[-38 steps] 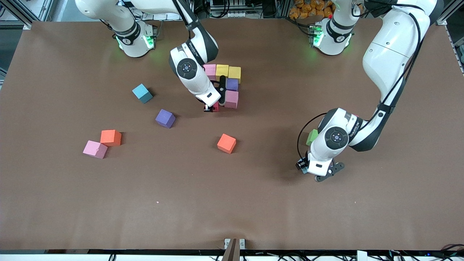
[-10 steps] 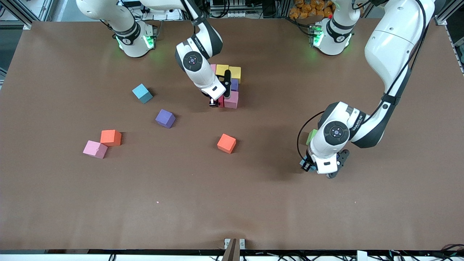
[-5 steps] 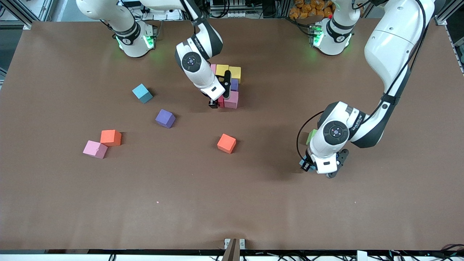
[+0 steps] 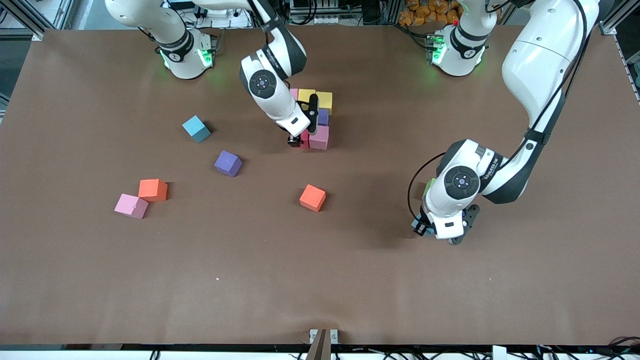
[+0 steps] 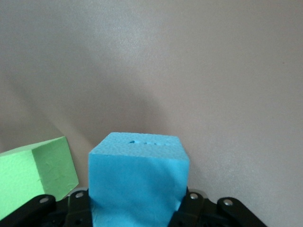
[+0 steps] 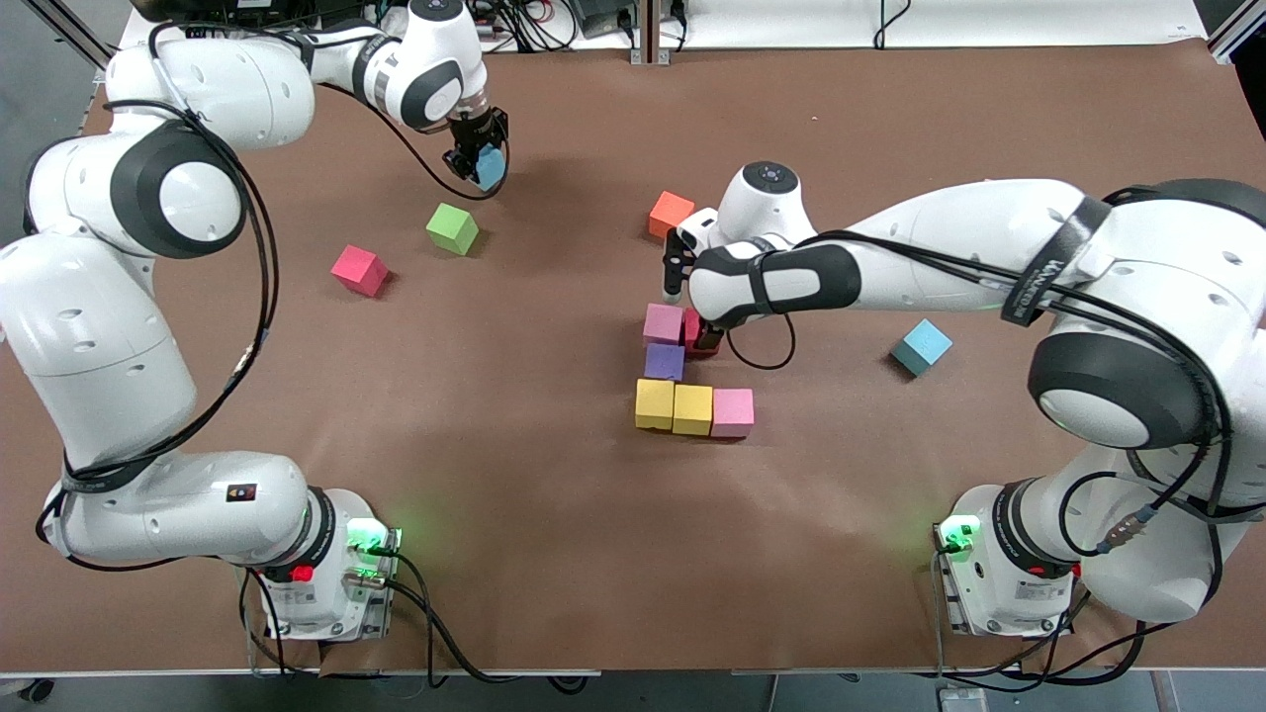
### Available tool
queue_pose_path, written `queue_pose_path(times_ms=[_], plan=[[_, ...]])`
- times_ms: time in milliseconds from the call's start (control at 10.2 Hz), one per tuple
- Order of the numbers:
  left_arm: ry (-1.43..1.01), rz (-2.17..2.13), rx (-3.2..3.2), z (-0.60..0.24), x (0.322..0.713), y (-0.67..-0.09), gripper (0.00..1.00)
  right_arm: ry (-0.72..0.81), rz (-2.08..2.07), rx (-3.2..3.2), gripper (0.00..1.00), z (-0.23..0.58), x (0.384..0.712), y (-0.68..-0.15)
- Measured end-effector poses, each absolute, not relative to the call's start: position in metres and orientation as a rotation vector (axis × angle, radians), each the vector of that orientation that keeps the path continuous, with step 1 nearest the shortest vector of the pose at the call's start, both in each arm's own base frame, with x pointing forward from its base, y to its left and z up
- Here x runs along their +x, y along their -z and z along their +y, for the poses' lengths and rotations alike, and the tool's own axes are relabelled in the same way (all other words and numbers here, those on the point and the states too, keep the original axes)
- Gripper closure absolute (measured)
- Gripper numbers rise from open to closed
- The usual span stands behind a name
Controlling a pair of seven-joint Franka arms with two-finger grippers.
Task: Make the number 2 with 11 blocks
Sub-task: 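Place the blue cube below the red cube while the right gripper reaches orange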
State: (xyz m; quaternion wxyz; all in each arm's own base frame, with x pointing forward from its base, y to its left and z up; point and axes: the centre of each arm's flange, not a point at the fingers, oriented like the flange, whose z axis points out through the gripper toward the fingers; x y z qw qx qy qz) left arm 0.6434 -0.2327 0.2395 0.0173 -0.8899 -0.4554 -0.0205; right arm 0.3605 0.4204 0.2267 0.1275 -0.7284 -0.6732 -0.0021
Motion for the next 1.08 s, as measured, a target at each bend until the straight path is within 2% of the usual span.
queue_pose_path(times_ms=[393,688,885,1082], plan=[[0.010,-1.462,-2.730,-0.264,0.627,-0.246,0.42,-0.007,-1.911,-2.071,0.18,0.400,0.376,-0.268],[-0.020,-1.517,-2.684,-0.301,0.606,-0.263,0.42,0.030,-1.903,-2.055,0.18,0.347,0.422,-0.274],[-0.062,-1.541,-2.626,-0.354,0.569,-0.273,0.42,0.069,-1.877,-2.074,0.19,0.286,0.463,-0.273],[-0.048,-1.643,-2.543,-0.407,0.528,-0.275,0.42,0.094,-1.848,-2.104,0.20,0.240,0.487,-0.272]])
